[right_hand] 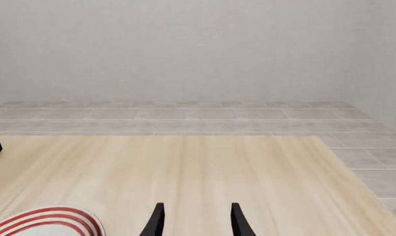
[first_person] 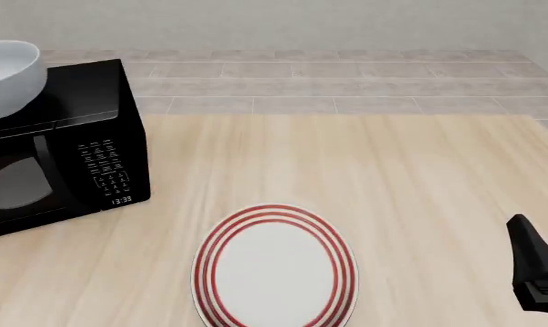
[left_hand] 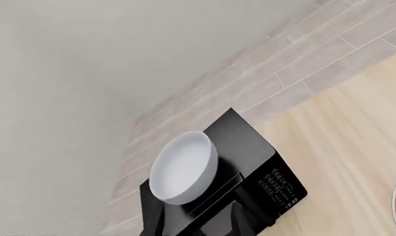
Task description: Pick up the white bowl and put it on the plate.
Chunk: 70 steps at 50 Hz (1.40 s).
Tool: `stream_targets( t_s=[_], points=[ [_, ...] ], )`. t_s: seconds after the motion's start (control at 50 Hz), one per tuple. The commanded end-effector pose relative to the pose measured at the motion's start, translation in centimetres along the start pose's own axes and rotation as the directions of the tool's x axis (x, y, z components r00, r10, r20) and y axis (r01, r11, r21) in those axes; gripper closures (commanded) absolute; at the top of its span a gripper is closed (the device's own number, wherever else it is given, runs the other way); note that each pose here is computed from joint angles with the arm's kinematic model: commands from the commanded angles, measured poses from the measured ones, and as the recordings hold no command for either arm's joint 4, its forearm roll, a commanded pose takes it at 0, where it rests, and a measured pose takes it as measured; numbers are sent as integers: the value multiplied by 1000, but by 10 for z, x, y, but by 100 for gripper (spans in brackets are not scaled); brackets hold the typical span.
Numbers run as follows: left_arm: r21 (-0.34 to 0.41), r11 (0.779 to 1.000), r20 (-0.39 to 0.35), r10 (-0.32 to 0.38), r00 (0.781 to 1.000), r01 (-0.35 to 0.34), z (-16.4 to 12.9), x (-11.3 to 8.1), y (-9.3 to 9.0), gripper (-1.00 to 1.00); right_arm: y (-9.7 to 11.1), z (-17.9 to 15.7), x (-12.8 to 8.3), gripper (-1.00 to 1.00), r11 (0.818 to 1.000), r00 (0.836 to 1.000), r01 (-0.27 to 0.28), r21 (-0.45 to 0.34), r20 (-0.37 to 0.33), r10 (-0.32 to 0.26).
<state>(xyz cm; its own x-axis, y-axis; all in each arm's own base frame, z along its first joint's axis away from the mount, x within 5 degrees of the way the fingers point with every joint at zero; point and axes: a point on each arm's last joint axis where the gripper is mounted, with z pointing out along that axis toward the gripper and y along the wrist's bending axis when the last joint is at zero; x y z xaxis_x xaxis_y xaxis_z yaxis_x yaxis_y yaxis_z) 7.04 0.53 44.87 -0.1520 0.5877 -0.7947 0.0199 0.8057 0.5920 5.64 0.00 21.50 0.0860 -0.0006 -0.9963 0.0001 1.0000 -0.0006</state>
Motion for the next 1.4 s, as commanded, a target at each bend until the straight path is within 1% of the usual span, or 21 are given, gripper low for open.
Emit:
stream_targets(
  t_s=[0.02, 0.06, 0.08, 0.1, 0.12, 0.16, 0.18, 0.2, 0.24, 0.36, 0.48, 0.52, 0.6, 0.66, 0.78, 0.9, 0.96, 1.0, 1.1, 1.22, 1.4],
  points=[
    [6, 996, -60, 87, 994, -87, 11, 6, -1, -100, 0, 0, 1, -100, 1000, 1000, 0, 0, 0, 0],
    [15, 982, 7, 189, 982, -189, 0, 4, -4, -100, 0, 0, 1, -100, 1000, 1000, 0, 0, 0, 0],
    [3, 959, 32, 282, 959, -283, -3, 10, -10, -100, 0, 0, 1, -100, 1000, 1000, 0, 0, 0, 0],
    [-7, 978, -76, 207, 975, -208, 19, 8, 1, -100, 0, 0, 1, -100, 1000, 1000, 0, 0, 0, 0],
    [-23, 984, -69, 173, 983, -175, 19, 2, 6, -100, 0, 0, 1, -100, 1000, 1000, 0, 0, 0, 0],
    [33, 973, -77, 232, 970, -230, 18, 9, -3, -100, 0, 0, 1, -100, 1000, 1000, 0, 0, 0, 0],
    [39, 976, -99, 217, 971, -214, 23, 18, -7, -100, 0, 0, 1, -100, 1000, 1000, 0, 0, 0, 0],
    [39, 979, -143, 204, 968, -201, 33, 12, 2, -100, 0, 0, 1, -100, 1000, 1000, 0, 0, 0, 0],
    [71, 972, -152, 232, 961, -224, 35, 22, -7, -100, 0, 0, 1, -100, 1000, 1000, 0, 0, 0, 0],
    [108, 967, -194, 246, 949, -229, 49, 14, 2, -100, 0, 0, 1, -100, 1000, 1000, 0, 0, 0, 0],
    [142, 960, -206, 268, 941, -242, 60, 7, 8, -100, 0, 0, 1, -100, 1000, 1000, 0, 0, 0, 0],
    [173, 960, -204, 252, 946, -218, 61, 2, 7, -100, 0, 0, 1, -100, 1000, 1000, 0, 0, 0, 0],
    [177, 953, -212, 280, 936, -244, 72, 6, 7, -100, 0, 0, 1, -100, 1000, 1000, 0, 0, 0, 0],
    [227, 936, -224, 318, 921, -268, 80, 13, 0, -100, 0, 0, 1, -100, 1000, 1000, 0, 0, 0, 0],
    [229, 934, -231, 327, 916, -276, 88, 7, 8, -100, 0, 0, 1, -100, 1000, 1000, 0, 0, 0, 0],
    [189, 946, -245, 306, 920, -265, 100, -4, 23, -100, 0, 0, 1, -100, 1000, 1000, 0, 0, 0, 0],
    [199, 945, -255, 305, 918, -259, 103, -3, 23, -100, 0, 0, 1, -100, 1000, 1000, 0, 0, 0, 0],
    [188, 943, -285, 321, 903, -276, 113, 7, 27, -100, 0, 0, 1, -100, 1000, 1000, 0, 0, 0, 0],
    [183, 938, -308, 339, 889, -294, 117, 14, 30, -100, 0, 0, 1, -100, 1000, 1000, 0, 0, 0, 0],
    [160, 942, -325, 334, 885, -297, 121, 13, 39, -100, 0, 0, 1, -100, 1000, 1000, 0, 0, 0, 0],
    [212, 931, -318, 352, 880, -296, 129, 18, 28, -100, 0, 0, 1, -100, 1000, 1000, 0, 0, 0, 0]
  ],
)
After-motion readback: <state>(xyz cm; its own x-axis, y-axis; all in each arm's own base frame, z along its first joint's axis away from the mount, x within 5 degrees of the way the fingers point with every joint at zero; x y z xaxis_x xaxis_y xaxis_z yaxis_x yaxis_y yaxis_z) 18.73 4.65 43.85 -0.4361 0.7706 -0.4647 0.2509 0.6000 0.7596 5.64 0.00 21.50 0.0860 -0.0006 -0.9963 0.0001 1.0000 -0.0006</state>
